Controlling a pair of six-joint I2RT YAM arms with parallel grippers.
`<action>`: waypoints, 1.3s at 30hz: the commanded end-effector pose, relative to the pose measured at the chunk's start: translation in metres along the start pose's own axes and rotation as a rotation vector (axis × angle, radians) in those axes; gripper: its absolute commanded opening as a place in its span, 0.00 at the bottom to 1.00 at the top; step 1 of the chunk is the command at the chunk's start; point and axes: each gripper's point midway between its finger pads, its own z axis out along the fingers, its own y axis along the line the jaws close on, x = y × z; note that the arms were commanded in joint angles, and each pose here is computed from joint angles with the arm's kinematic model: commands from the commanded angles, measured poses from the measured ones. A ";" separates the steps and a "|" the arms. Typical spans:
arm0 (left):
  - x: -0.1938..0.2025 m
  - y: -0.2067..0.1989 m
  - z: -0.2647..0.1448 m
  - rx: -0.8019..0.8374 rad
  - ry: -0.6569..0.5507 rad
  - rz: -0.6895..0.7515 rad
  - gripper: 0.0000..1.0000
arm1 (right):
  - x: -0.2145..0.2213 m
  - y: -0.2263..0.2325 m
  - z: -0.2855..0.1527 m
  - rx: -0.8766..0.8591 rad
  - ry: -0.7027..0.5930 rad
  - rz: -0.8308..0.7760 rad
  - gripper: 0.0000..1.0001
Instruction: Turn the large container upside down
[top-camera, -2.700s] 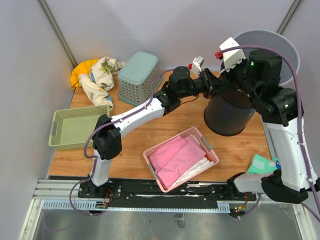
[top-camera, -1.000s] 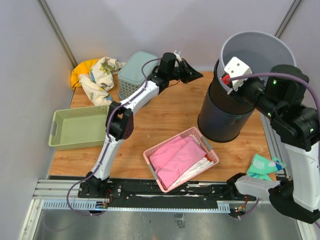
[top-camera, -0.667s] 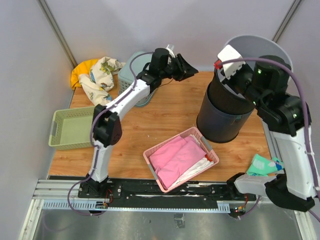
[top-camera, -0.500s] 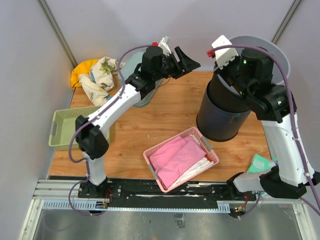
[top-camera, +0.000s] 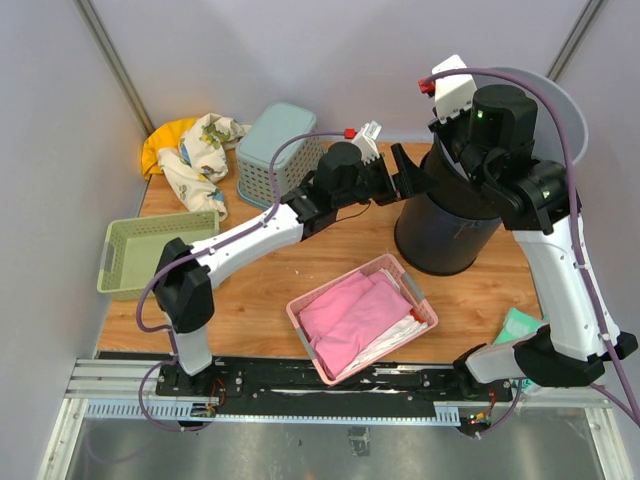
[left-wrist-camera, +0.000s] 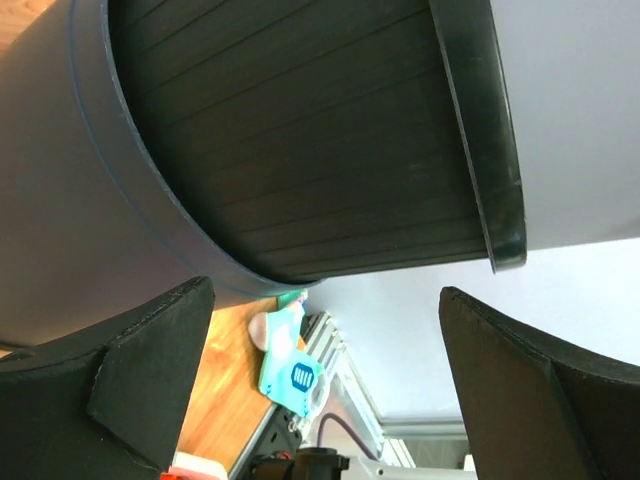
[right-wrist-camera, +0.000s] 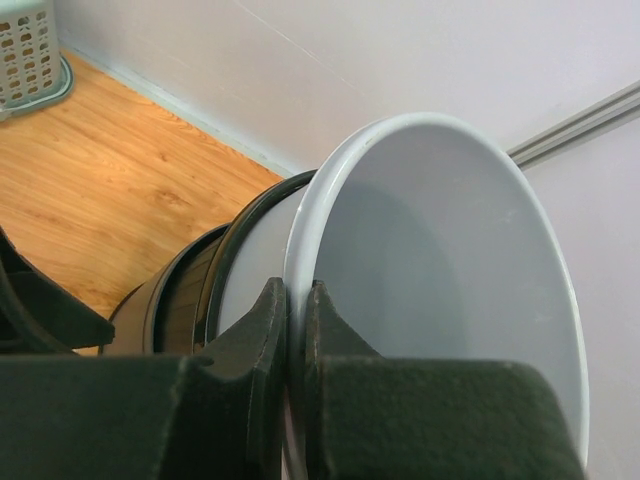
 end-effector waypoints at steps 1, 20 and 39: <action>-0.022 -0.043 0.006 0.138 -0.084 -0.008 0.99 | -0.034 -0.035 -0.019 0.116 -0.141 0.107 0.01; -0.008 -0.067 0.040 0.219 -0.021 -0.094 0.60 | -0.041 -0.021 -0.020 0.037 -0.181 0.114 0.01; -0.035 -0.037 0.044 0.088 -0.048 -0.182 0.11 | -0.031 -0.013 -0.040 -0.033 -0.208 -0.044 0.01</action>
